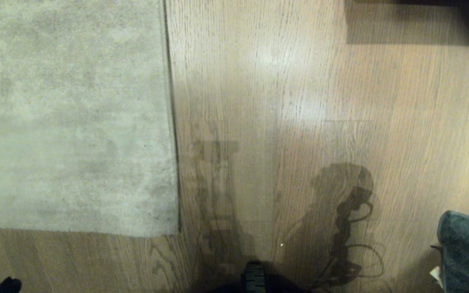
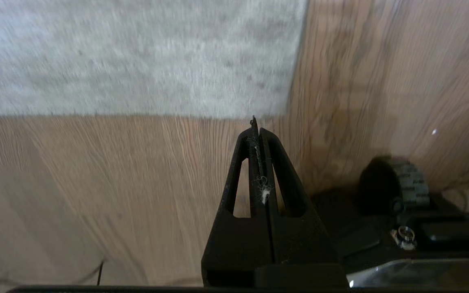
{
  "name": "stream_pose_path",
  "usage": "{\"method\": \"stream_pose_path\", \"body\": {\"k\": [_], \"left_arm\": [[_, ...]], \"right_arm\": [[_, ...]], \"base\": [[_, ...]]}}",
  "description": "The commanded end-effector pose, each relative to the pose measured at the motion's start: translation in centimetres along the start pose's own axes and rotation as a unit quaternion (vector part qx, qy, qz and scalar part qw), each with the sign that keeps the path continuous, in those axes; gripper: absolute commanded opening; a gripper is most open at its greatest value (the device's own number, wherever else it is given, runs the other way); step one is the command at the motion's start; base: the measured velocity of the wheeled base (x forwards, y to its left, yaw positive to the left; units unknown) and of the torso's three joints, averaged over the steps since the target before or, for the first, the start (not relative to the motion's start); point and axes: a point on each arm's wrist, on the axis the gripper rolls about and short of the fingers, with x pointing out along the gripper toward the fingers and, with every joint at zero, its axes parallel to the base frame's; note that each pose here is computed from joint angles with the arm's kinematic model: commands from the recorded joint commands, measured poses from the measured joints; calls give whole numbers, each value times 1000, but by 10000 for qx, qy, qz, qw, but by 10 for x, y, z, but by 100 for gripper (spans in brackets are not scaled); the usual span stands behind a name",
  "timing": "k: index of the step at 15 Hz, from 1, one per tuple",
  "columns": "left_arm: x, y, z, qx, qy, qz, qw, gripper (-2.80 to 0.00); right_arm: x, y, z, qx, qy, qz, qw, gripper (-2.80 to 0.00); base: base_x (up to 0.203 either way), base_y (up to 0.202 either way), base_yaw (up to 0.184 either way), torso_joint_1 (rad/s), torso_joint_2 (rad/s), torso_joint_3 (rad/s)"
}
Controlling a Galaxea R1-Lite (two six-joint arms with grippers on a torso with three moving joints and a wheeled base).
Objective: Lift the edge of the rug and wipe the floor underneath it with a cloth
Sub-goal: Lift up the carpet
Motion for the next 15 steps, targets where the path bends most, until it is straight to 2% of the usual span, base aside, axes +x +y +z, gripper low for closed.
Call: {"method": "stream_pose_path", "body": {"k": [1, 5, 8, 11, 15], "left_arm": [[13, 0, 3, -15, 470, 1, 9989, -280], [28, 0, 3, -50, 1001, -110, 9949, -280], [36, 0, 9, -66, 1170, -134, 9930, -280], [53, -2, 15, -16, 1586, -371, 9867, -280], [77, -8, 25, 104, 1727, -591, 9831, -280]], "right_arm": [[0, 0, 0, -4, -2, -1, 10000, -280], [0, 0, 0, -4, -1, 0, 10000, -280], [0, 0, 0, -4, 2, -1, 10000, -280], [0, 0, 0, -4, 4, -1, 10000, -280], [0, 0, 0, -4, -2, -1, 10000, -280]], "base": [[0, 0, 0, 0, 0, 0], [0, 0, 0, 0, 0, 0], [0, 0, 0, 0, 0, 0], [0, 0, 0, 0, 0, 0], [0, 0, 0, 0, 0, 0]]}}
